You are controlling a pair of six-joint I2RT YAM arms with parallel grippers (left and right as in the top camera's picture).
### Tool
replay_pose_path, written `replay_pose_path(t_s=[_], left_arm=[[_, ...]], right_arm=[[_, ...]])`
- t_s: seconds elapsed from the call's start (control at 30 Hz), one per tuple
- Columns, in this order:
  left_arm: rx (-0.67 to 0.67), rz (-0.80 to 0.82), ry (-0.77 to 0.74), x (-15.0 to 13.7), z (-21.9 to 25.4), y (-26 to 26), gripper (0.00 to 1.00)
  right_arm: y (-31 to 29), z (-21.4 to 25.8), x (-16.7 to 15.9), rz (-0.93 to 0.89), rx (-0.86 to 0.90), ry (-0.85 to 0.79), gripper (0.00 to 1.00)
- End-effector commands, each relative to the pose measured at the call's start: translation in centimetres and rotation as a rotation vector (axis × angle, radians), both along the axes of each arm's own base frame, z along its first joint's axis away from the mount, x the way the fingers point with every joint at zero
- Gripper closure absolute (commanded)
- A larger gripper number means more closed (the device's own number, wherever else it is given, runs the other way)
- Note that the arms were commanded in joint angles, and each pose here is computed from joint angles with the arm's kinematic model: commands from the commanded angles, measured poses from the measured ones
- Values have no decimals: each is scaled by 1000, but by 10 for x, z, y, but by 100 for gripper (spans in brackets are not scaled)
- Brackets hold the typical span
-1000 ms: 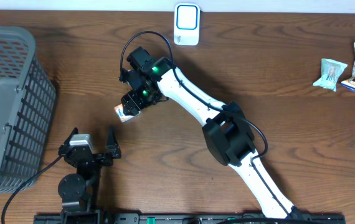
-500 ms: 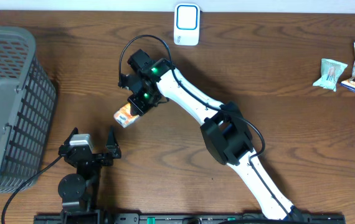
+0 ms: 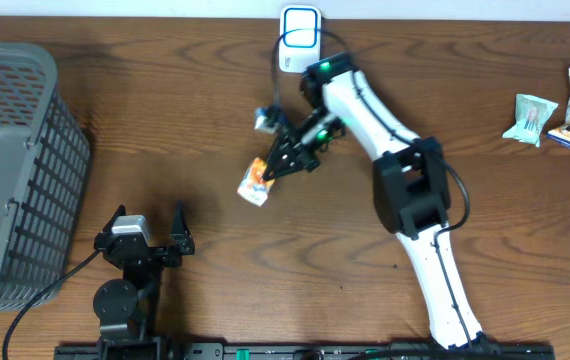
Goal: Scan the item barcode
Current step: 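Lift the Kleenex box and carry it toward the scanner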
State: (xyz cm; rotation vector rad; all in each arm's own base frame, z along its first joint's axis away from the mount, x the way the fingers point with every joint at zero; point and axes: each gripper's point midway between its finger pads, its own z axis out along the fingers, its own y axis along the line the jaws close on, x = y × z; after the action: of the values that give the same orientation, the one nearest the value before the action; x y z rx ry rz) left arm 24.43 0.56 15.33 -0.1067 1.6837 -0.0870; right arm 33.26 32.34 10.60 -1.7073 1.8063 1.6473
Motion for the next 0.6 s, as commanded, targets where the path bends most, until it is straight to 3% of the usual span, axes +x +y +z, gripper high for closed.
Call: replay_pose_path(t_s=[0.0,0.3,0.57], left_arm=[[10,-7,43,0,-17,-1,2],[10,-7,43,0,-17,-1,2],[10,-7,43,0,-17,-1,2]], right_arm=[[6,37,5,33,250,-201,99],[-15,115,6,28,306,-419,99],[-54,167,-2,13,223,-611,99]])
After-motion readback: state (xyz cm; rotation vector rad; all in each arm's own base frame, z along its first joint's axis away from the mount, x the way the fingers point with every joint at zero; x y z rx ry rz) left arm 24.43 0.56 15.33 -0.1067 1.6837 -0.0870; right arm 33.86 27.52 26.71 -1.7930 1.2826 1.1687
